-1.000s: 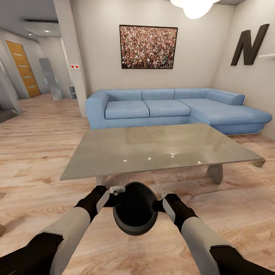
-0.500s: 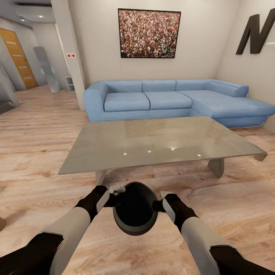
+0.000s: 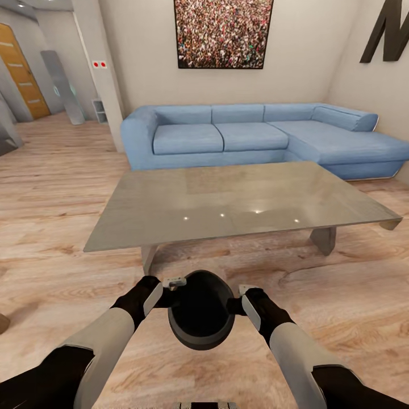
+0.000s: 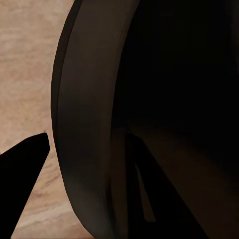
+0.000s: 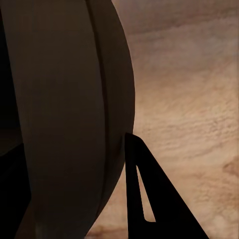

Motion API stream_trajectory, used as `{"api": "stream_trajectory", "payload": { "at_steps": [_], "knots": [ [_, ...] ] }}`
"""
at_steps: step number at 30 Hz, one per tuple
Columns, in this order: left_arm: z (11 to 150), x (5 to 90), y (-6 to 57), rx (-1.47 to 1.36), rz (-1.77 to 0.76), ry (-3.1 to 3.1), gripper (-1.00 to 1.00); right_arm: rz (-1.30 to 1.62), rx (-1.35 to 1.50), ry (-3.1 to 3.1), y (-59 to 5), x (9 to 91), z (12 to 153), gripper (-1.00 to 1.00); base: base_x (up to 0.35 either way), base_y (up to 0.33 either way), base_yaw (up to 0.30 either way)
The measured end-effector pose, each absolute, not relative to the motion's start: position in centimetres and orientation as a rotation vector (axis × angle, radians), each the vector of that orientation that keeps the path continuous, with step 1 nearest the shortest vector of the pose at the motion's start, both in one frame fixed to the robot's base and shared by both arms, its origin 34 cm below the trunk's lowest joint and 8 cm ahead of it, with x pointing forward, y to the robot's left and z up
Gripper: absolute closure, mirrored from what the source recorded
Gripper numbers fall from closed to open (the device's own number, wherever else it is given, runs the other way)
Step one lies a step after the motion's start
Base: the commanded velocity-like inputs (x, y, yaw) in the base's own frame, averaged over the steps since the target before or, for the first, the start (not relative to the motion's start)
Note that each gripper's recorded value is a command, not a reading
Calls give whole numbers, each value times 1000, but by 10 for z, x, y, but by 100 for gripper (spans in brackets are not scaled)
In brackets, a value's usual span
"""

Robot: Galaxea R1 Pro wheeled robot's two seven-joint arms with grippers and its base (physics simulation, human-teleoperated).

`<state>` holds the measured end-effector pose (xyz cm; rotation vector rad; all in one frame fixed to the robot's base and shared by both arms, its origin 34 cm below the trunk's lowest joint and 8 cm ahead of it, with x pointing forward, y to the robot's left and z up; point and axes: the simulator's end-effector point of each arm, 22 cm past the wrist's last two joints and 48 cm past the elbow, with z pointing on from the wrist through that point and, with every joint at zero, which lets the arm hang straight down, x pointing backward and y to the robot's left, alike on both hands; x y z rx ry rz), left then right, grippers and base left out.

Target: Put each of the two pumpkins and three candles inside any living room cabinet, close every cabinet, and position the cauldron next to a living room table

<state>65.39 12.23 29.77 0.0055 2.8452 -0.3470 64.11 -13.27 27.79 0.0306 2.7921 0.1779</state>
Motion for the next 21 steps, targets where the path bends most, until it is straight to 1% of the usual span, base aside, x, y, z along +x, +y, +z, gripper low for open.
{"api": "stream_trajectory", "payload": {
  "at_steps": [21],
  "knots": [
    [255,638,122,-8,-355,2916,100,179,38,2864,-133,624,236,100,0,0,0]
  ]
}}
